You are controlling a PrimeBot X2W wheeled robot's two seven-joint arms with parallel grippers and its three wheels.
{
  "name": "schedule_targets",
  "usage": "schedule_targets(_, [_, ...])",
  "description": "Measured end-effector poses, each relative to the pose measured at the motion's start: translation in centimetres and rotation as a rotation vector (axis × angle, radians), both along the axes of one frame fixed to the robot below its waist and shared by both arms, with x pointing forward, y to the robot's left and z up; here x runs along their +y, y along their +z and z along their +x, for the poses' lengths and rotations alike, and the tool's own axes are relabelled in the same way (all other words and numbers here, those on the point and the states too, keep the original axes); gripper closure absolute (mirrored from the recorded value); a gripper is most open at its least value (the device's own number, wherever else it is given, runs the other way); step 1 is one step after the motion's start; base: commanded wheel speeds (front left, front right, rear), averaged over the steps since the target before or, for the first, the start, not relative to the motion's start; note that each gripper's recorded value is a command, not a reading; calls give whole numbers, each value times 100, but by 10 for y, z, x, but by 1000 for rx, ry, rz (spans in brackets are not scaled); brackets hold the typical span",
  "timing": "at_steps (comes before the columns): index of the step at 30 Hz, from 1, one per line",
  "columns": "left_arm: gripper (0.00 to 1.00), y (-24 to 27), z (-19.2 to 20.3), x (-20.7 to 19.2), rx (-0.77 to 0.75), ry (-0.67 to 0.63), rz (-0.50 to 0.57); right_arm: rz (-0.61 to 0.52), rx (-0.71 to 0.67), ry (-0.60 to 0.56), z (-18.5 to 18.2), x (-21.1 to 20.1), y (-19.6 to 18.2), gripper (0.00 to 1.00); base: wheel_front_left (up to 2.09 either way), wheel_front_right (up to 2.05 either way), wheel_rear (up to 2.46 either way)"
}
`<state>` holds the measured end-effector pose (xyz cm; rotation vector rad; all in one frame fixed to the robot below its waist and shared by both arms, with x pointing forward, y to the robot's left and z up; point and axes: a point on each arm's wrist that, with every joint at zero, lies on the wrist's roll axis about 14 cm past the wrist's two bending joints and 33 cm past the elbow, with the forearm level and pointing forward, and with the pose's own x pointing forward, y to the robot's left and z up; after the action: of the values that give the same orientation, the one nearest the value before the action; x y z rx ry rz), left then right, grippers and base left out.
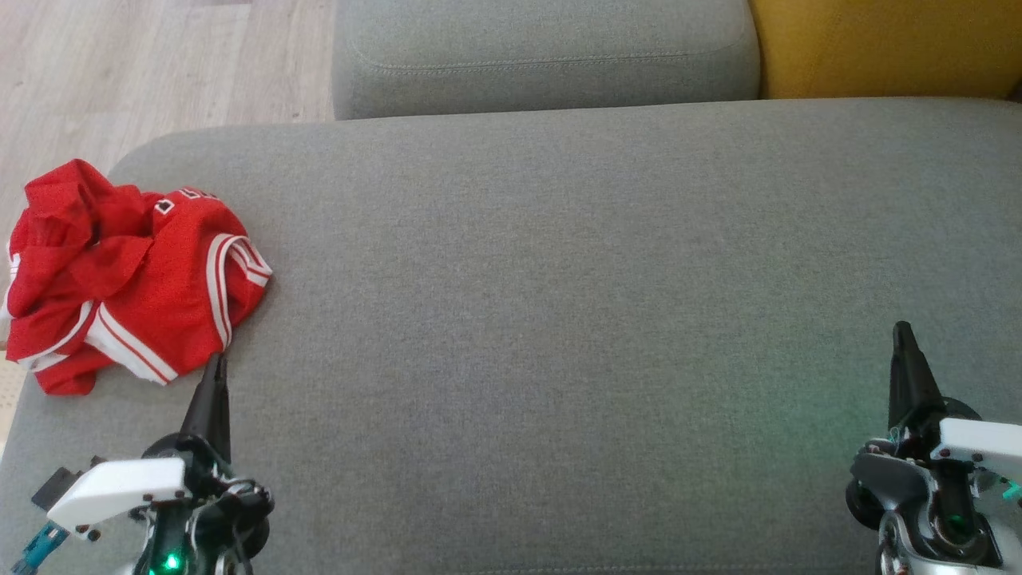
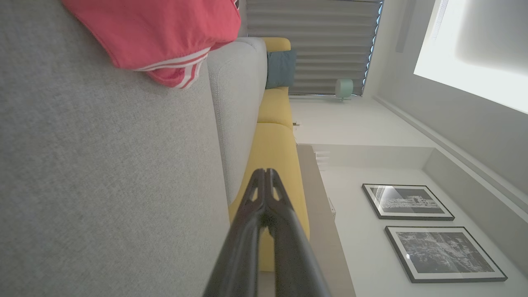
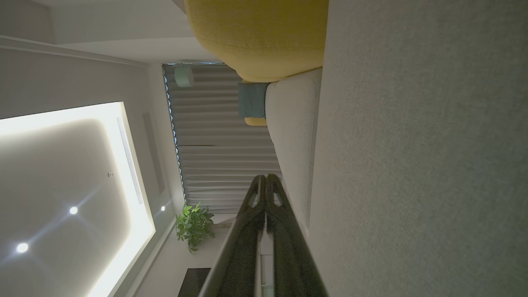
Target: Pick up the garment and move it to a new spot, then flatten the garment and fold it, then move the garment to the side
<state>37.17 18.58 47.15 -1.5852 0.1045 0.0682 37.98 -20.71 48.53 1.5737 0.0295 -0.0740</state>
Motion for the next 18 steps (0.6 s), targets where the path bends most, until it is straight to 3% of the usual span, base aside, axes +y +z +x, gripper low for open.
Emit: schedule_targets(18, [100, 0, 0, 0, 0, 0, 0, 0, 0, 0, 0, 0, 0, 100, 0, 0, 0])
